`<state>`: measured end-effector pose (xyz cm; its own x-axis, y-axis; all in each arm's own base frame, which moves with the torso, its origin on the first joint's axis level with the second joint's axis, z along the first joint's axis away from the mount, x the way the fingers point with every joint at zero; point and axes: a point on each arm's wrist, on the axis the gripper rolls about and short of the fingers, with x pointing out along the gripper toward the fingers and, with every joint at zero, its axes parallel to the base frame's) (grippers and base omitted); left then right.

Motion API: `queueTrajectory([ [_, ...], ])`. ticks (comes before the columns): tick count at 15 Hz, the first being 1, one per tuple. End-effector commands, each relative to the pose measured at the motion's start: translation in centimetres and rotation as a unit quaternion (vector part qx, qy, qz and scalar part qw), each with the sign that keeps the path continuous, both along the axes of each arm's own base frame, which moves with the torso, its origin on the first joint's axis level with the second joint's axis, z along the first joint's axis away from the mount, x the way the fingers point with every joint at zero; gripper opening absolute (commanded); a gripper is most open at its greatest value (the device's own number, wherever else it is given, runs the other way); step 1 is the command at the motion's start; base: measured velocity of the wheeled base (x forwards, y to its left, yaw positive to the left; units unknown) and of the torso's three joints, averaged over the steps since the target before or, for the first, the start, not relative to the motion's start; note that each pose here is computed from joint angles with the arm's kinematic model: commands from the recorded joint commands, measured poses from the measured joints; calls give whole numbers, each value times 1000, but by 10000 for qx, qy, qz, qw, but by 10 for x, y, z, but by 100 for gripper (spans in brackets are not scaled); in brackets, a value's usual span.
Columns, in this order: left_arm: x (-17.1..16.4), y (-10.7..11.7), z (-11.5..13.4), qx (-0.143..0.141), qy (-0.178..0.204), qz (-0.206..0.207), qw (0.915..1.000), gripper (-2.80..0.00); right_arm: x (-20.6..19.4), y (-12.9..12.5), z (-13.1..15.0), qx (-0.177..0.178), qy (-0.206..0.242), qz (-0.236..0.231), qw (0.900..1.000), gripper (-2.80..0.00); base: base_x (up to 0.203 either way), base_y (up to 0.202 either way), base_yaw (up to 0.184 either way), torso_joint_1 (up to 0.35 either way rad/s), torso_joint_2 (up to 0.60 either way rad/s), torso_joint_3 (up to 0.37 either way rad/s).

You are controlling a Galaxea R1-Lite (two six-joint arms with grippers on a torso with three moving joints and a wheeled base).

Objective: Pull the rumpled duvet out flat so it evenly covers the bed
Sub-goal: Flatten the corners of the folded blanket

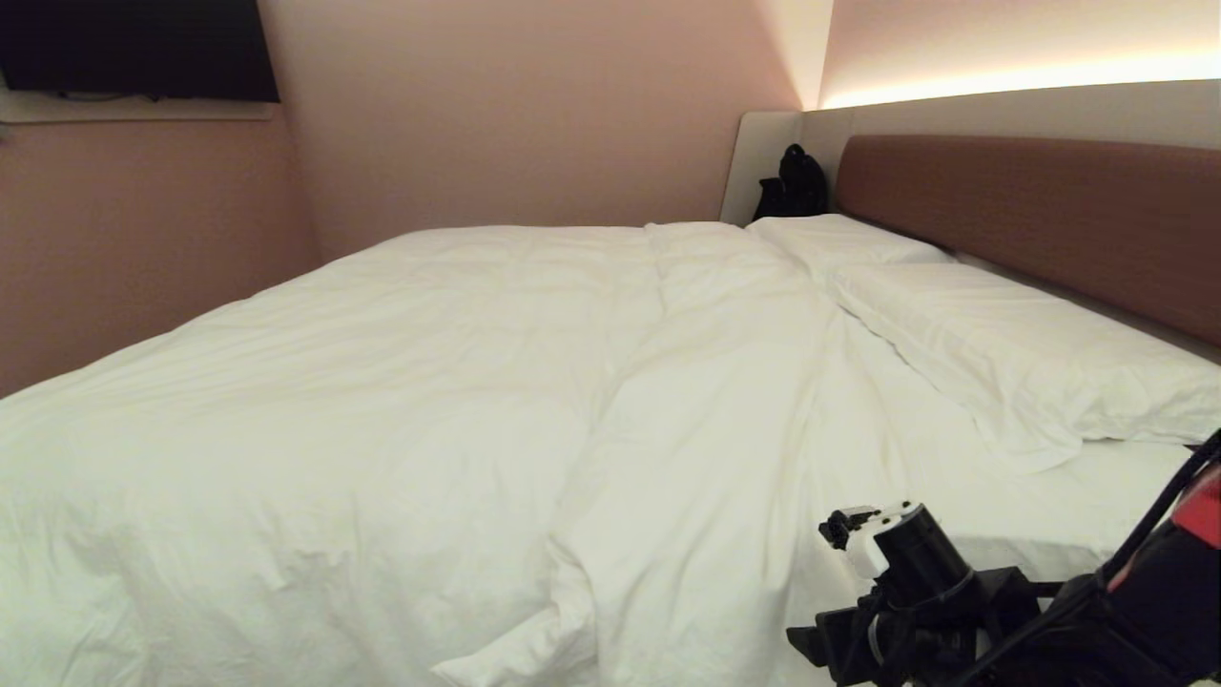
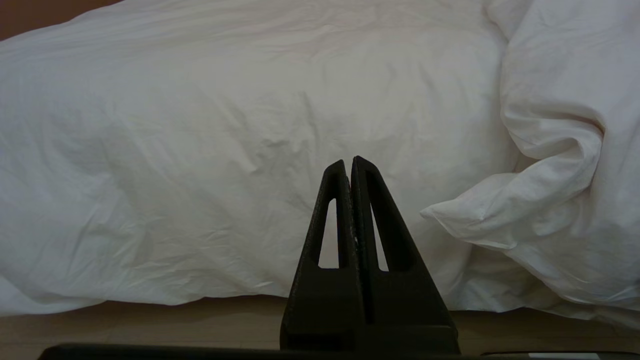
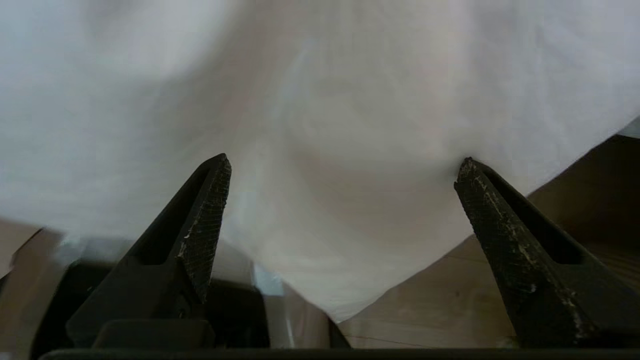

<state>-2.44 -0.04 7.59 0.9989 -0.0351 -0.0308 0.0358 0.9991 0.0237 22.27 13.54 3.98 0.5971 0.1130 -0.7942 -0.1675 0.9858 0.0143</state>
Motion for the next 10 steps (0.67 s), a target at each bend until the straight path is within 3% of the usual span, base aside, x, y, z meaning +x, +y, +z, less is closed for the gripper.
queueTrajectory([
  [1,0,0,0,0,0,-1,10000,-280,8,4,-12,-370,-56,-240,9990,0,0,0,0,0,0,0],
  [6,0,0,0,0,6,-1,10000,-280,40,15,-35,-480,25,-386,9981,0,0,0,0,0,0,0],
  [10,0,0,0,0,7,-1,10000,-280,61,8,-41,-602,-19,-535,9967,0,0,0,0,0,0,0],
])
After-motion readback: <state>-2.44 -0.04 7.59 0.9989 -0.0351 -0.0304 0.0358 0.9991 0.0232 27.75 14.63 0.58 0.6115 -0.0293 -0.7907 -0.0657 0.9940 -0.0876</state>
